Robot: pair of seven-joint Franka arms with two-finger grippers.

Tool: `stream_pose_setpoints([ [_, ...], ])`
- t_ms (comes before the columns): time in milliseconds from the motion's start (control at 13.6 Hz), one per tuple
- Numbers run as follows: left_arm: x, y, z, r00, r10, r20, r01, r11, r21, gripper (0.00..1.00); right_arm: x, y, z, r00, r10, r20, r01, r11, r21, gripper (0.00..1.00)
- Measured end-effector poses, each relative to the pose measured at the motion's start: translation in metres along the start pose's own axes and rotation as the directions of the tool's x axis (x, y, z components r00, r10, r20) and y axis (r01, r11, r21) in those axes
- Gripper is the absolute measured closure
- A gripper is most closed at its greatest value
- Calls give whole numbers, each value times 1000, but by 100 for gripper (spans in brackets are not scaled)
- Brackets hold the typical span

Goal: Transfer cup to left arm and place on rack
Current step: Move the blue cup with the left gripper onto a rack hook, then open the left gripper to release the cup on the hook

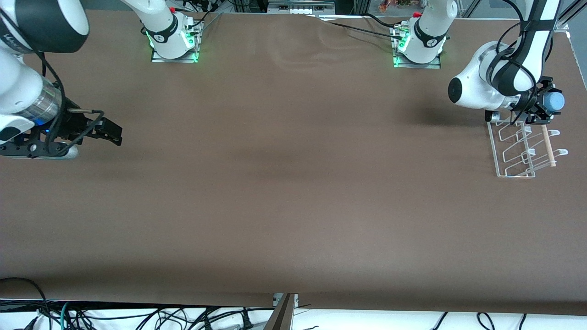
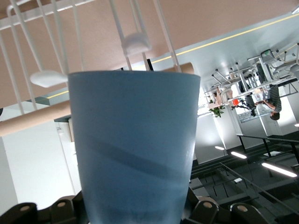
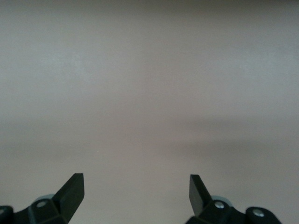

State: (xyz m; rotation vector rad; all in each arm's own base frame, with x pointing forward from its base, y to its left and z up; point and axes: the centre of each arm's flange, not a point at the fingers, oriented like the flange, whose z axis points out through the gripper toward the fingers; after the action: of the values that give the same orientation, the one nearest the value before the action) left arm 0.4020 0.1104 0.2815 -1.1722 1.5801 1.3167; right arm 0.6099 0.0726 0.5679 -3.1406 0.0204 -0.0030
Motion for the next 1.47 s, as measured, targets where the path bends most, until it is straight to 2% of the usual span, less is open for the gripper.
stream_pose_setpoints([
  [442, 2, -3, 15, 1000, -1, 10, 0, 998, 69, 33, 0, 1, -2, 1000, 1, -4, -1, 1000, 9, 0],
  [1180, 28, -6, 27, 999, -16, -34, 18, 997, 76, 32, 1, 4, -3, 1000, 5, -14, -5, 1000, 10, 0],
  [1253, 28, -6, 27, 999, -17, -34, 19, 997, 76, 27, 1, 4, -3, 1000, 5, -14, -5, 1000, 10, 0],
  [1401, 23, -11, 24, 999, -31, -32, 34, 996, 83, 7, 1, 4, -3, 1000, 5, -16, -5, 1000, 10, 0],
  [1475, 18, -15, 21, 998, -55, -43, 58, 995, 77, 0, 2, 4, -3, 1000, 5, -16, -5, 1000, 11, 0],
])
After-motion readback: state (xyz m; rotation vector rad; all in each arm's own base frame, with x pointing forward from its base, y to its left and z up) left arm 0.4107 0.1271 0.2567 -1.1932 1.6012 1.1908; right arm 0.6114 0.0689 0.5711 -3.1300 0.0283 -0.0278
